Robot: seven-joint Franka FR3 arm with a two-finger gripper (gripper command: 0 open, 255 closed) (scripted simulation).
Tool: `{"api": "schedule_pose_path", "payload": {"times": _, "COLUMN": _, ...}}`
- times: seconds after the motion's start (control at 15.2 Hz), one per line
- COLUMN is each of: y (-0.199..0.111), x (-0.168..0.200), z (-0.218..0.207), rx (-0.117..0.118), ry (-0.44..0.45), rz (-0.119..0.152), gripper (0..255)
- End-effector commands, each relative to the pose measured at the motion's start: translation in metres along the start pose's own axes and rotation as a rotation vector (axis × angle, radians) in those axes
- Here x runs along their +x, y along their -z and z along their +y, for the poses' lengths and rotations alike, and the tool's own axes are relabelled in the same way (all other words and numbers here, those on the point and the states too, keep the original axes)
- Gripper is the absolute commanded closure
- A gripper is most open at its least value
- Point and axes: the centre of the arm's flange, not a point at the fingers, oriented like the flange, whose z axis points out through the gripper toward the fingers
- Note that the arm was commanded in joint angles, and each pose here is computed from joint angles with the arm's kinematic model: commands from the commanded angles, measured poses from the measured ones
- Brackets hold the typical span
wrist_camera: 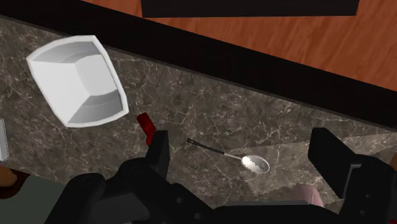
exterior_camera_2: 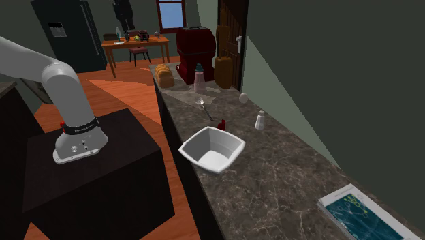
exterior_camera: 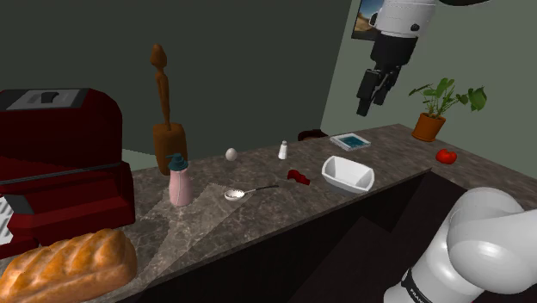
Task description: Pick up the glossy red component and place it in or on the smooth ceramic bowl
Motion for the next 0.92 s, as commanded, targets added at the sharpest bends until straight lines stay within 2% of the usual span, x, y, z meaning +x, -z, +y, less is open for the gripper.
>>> {"api": "schedule_pose_path", "payload": {"times": 0.0, "y": 0.0, "x": 0.0, "z": 0.0, "rx": 0.0, "ry": 0.0, "rz": 0.0, "gripper": 0}}
{"api": "schedule_pose_path", "payload": {"times": 0.86, "y": -0.142, "x": 0.073, "z": 0.064, "rx": 0.029, "ry": 0.002, "rz": 0.014, "gripper": 0}}
